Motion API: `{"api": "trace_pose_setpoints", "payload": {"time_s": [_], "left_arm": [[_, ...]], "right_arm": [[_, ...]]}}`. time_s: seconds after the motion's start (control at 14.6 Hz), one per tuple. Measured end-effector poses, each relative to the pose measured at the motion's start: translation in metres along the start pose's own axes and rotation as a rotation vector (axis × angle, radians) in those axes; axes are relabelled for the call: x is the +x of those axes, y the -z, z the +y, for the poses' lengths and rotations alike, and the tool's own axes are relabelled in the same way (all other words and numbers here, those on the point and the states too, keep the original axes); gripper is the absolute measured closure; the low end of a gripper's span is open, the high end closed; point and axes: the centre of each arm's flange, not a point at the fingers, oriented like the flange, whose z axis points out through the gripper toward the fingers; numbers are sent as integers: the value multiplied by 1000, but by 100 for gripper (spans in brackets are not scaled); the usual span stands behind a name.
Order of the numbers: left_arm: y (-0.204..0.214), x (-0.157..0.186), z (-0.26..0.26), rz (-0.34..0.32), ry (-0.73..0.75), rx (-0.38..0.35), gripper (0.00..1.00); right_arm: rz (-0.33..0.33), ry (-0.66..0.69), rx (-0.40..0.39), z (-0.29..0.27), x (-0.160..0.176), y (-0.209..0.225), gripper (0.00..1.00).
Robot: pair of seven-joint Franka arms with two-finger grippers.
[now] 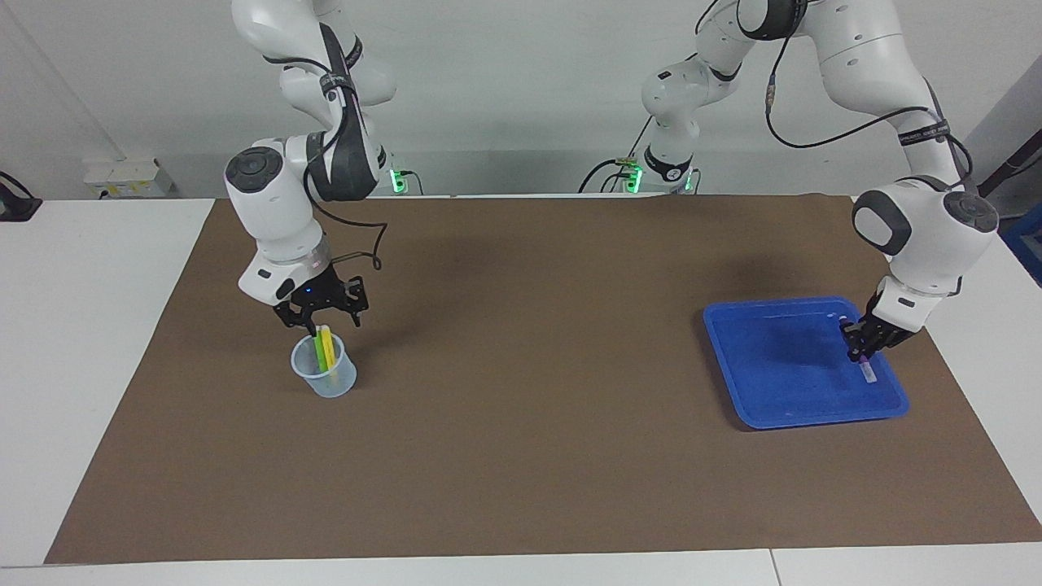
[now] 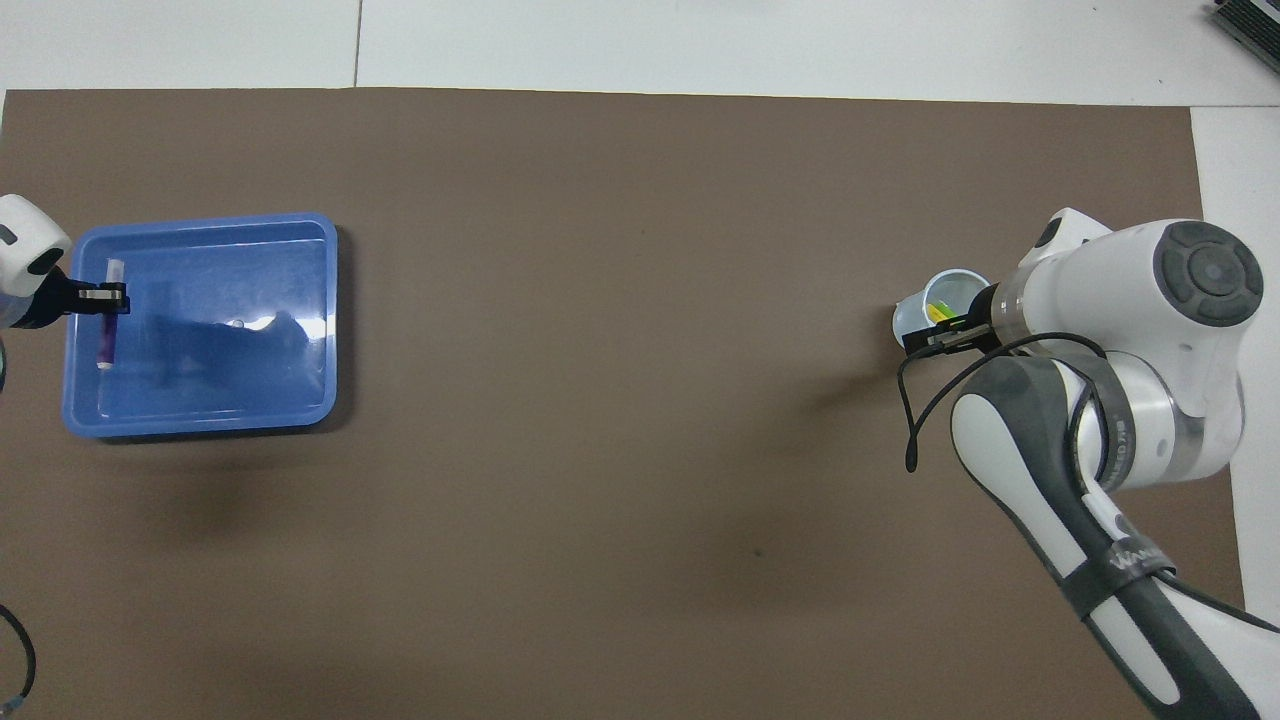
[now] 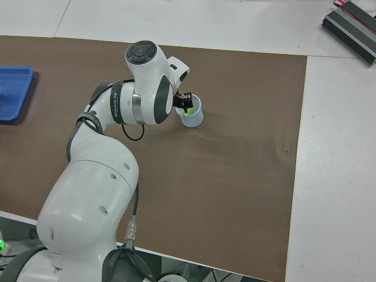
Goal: Right arm passes pens to left for tray arrangement
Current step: 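Lower the purple pen into the blue tray and open the left gripper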
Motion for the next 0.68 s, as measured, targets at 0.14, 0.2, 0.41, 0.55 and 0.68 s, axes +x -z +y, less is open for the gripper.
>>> {"api": "trace_pose_setpoints", "payload": {"time_s": [0.14,0.2,0.41,0.55,0.68], "left_arm": [[-12,0,0,3,23,-12,81],[-17,1,0,6,33,-13,81],[-28,1,0,14,44,-15,81],[-30,2,1,17,44,-16,81],[-31,2,2,18,42,-17,81]], "right_arm": [[0,-1,0,-1,0,0,21],[0,-1,0,-1,0,0,21],[0,-3,0,-1,0,0,21],[2,0,0,-3,1,-1,21],[27,12,-2,-8,5,0,21]]}}
